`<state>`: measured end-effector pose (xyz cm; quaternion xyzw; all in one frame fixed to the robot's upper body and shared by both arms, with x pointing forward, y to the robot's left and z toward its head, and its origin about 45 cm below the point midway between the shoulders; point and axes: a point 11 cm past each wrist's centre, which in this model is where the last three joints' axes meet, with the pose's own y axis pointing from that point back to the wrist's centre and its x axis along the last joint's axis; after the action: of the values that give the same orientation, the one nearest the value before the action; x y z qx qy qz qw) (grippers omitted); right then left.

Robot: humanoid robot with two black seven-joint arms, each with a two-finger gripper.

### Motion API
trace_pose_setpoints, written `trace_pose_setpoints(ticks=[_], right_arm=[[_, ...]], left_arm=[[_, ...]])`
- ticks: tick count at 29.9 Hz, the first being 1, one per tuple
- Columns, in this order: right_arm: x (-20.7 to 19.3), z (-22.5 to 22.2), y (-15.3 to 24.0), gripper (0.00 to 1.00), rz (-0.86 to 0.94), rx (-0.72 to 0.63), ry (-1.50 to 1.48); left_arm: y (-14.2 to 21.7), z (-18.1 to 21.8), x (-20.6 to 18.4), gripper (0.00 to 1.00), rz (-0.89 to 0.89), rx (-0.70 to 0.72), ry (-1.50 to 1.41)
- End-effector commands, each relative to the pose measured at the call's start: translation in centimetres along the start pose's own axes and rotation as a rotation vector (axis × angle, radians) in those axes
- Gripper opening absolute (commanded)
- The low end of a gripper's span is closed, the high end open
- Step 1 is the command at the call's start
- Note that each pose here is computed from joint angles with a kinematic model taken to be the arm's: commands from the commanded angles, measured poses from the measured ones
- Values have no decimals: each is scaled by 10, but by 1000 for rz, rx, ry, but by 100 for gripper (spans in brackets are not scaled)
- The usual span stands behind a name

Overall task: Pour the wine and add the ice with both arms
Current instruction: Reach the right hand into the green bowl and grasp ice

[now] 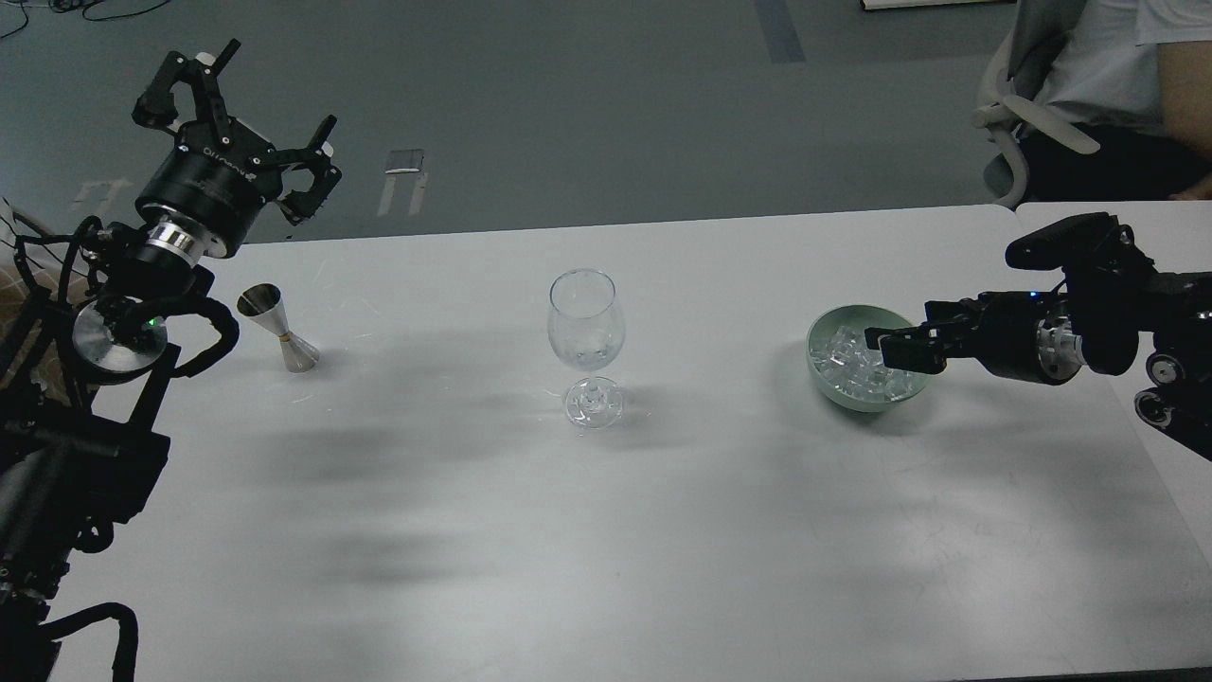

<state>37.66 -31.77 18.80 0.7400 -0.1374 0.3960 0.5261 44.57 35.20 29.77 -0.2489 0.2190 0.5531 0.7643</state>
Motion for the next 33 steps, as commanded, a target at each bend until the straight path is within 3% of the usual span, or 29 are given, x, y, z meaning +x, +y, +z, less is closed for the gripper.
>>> trace_pose_setpoints(ticks=[1, 18, 33], right_arm=[[-1, -9, -13, 84, 3, 6, -7], [-27, -9, -18, 74, -60, -27, 37], [-24, -14, -29, 73, -51, -68, 49]], left_arm=[[1, -1, 3, 98, 0, 1, 0], [1, -2, 1, 98, -46, 11, -3], [3, -1, 2, 98, -44, 6, -5]])
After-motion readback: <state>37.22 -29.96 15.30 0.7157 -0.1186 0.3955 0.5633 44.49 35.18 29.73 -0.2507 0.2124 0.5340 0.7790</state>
